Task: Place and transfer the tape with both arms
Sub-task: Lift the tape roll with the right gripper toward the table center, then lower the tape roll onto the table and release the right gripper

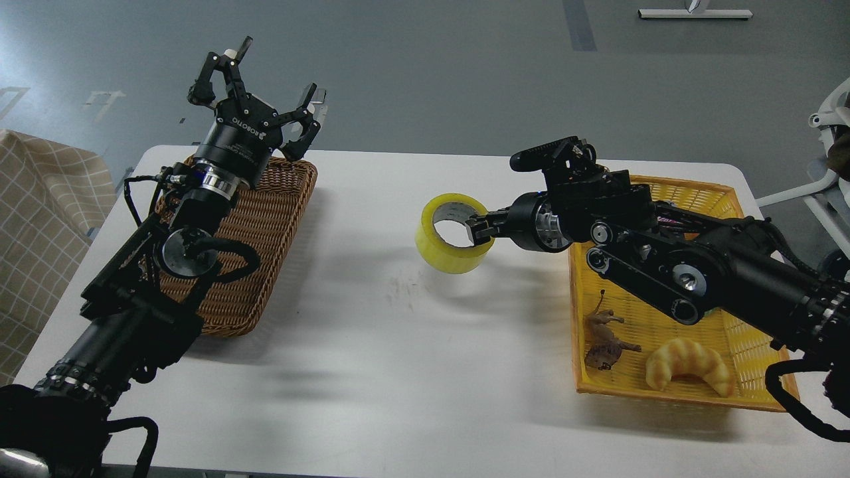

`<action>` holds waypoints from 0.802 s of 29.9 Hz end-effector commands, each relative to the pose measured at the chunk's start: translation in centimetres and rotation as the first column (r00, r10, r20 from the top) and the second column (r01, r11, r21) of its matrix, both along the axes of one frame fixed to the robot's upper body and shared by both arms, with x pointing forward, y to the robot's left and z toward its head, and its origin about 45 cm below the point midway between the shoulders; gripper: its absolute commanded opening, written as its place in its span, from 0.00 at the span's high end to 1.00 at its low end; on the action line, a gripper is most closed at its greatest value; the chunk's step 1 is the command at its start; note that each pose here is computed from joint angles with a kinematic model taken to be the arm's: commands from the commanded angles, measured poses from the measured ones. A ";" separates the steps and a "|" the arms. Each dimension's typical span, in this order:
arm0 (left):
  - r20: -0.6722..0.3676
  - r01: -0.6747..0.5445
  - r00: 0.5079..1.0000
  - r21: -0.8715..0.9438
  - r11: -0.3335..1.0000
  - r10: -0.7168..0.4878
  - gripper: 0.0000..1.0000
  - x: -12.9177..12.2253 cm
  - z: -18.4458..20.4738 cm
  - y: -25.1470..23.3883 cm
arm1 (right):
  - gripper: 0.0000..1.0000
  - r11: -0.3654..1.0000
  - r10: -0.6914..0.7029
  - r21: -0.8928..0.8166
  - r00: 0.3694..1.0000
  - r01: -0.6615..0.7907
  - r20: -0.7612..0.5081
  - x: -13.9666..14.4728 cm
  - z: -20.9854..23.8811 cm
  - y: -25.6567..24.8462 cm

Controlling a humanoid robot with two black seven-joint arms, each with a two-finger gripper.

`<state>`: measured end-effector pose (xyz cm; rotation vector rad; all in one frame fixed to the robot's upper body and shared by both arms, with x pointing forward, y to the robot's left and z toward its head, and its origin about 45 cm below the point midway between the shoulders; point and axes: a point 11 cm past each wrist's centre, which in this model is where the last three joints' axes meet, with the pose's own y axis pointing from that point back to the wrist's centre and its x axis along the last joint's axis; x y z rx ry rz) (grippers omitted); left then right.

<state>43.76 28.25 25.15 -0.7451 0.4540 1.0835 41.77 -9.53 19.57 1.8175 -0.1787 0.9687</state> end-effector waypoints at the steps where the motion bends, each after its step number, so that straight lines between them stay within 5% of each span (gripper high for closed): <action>1: 0.000 0.000 1.000 -0.001 1.000 0.000 0.02 0.0 0.0 0.0 | 1.00 1.000 0.005 -0.025 1.000 -0.005 -0.019 -0.2 -1.3 1.3; 24: 0.000 0.000 1.000 -0.001 1.000 0.000 0.02 0.0 0.0 0.0 | 1.00 0.990 0.006 -0.137 0.999 -0.013 -0.054 -0.8 -4.8 1.5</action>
